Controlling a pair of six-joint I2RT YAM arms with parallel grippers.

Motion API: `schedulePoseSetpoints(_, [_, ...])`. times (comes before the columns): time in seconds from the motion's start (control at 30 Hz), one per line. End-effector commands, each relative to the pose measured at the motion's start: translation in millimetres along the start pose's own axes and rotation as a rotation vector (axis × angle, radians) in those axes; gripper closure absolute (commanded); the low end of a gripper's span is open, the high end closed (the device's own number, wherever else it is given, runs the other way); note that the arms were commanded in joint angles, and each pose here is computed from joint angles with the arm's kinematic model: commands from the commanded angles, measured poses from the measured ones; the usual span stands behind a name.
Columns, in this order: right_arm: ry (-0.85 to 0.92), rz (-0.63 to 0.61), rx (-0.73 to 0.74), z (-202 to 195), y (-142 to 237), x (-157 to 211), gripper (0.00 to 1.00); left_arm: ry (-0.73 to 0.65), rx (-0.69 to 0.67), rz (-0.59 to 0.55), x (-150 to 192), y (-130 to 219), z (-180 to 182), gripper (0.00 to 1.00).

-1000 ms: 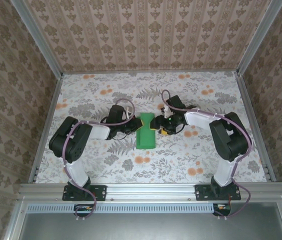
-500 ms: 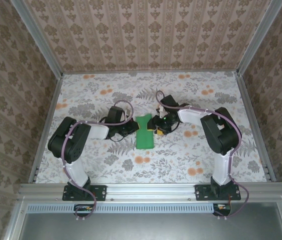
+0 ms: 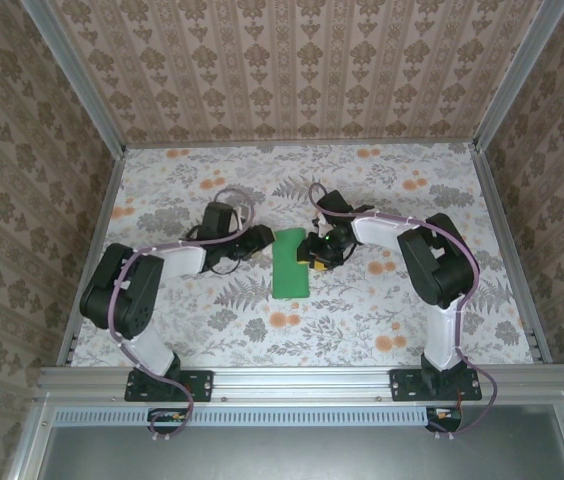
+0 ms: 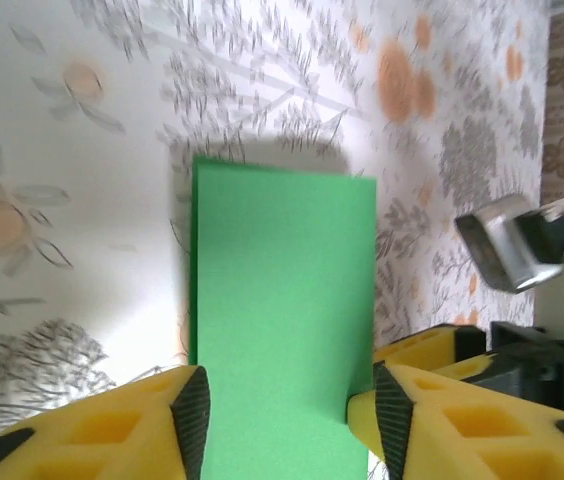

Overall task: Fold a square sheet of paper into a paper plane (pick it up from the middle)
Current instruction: Fold the square sheet of paper in half at the center of the table, then hold the square sheet of paper at the center of the table.

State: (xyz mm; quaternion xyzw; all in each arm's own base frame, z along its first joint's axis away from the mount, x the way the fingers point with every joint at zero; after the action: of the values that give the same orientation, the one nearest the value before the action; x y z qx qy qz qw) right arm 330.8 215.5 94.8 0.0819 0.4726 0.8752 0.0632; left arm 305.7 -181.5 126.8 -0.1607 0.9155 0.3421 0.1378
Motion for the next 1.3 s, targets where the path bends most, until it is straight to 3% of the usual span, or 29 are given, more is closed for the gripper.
schedulePoseSetpoints(0.0, [-0.061,0.009,0.219,-36.5,-24.0,4.7,0.55,-0.001,-0.044,-0.036,-8.9,19.8,0.7,0.41])
schedulePoseSetpoints(0.17, [-0.098,0.000,0.293,-47.0,-27.8,5.9,0.55,-0.038,-0.133,-0.089,-14.3,40.1,5.9,0.24])
schedulePoseSetpoints(0.3, [-0.142,-0.014,0.350,-57.6,-33.0,6.8,0.55,-0.090,-0.181,-0.122,-14.5,48.7,8.1,0.01])
schedulePoseSetpoints(0.53, [-0.187,0.004,0.447,-74.3,-40.6,11.2,0.55,-0.161,-0.152,-0.112,-13.9,44.9,9.2,0.00])
schedulePoseSetpoints(0.83, [-0.155,0.055,0.503,-83.4,-48.6,14.3,0.54,-0.147,-0.073,-0.055,-9.5,27.3,15.2,0.00])
schedulePoseSetpoints(1.13, [-0.137,0.080,0.539,-88.0,-54.6,14.8,0.54,-0.145,0.003,-0.002,-8.5,11.9,8.9,0.07])
schedulePoseSetpoints(1.27, [-0.138,0.084,0.548,-90.4,-56.3,15.8,0.54,-0.115,0.021,0.023,-6.7,2.4,5.3,0.16])
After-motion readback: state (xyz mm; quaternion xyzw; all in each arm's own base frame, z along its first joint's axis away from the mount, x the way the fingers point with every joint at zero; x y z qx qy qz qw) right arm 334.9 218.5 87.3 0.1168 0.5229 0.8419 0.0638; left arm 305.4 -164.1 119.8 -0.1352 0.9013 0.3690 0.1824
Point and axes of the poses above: each hand's point on the last joint's axis, 136 mm out from that joint toward the fingers, its own y axis back along the fingers, its own z axis along the line the jaws close on, x = y × z, the point moved 9 cm from there along y, back along the fingers, and after that the axes turned 7 degrees about -y, right-handed, at the moved point
